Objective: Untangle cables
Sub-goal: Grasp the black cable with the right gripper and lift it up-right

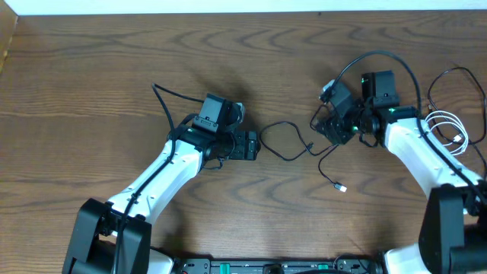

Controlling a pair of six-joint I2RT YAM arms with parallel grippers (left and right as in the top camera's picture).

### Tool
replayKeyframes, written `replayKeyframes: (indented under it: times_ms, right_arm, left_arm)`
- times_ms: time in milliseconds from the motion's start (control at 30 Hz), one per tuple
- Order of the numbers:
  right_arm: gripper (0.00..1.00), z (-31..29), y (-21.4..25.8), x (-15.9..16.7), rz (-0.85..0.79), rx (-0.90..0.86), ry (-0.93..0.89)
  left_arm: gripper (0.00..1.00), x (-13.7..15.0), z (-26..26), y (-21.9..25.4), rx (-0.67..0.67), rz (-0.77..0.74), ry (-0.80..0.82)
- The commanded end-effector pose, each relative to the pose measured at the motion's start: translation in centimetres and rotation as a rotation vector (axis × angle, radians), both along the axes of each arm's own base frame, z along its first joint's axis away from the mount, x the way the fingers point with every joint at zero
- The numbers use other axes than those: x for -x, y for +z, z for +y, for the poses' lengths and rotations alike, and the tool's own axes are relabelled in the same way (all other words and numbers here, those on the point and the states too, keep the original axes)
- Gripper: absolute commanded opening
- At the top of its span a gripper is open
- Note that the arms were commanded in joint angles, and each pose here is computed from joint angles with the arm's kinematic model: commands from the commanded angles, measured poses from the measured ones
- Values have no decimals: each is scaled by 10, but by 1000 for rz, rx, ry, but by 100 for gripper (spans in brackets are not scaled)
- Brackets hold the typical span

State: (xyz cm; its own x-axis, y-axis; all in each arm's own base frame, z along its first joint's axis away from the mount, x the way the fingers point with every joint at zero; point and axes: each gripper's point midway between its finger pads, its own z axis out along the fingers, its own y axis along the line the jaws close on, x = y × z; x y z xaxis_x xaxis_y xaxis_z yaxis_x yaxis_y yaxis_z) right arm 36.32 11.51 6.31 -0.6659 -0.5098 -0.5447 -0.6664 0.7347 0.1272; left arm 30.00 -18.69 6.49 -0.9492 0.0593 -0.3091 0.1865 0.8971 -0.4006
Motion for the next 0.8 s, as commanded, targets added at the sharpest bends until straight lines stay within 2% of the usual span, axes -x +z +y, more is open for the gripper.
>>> replayKeyframes:
  times_ms: [0,167,233,267,367,433,467,600,767]
  right_arm:
    - [62,3,-23,6,62,16,35]
    - [57,6,-47,14,134,14,45]
    - [52,8,-51,14,139,15,52]
    - [46,10,-51,14,136,15,57]
    - [18,20,-45,13,118,-12,81]
    - [4,31,-35,14,102,-66,108]
    - [1,36,-27,14,94,-101,113]
    - [1,55,19,4,42,-266,82]
    - [1,74,112,-14,-150,-478,66]
  left_arm:
    - [87,3,4,-4,-20,0,-7]
    - [87,3,4,-4,-20,-1,-7]
    - [88,3,4,-4,-20,0,-7]
    - [87,3,4,-4,-20,-1,-7]
    - [88,3,4,-4,-20,-1,-7]
    - [87,3,4,-4,-20,0,-7]
    - [87,3,4,-4,-20,-1,-7]
    - [87,3,4,-4,-20,-1,-7]
    - [87,3,4,-4,-20,-1,-7]
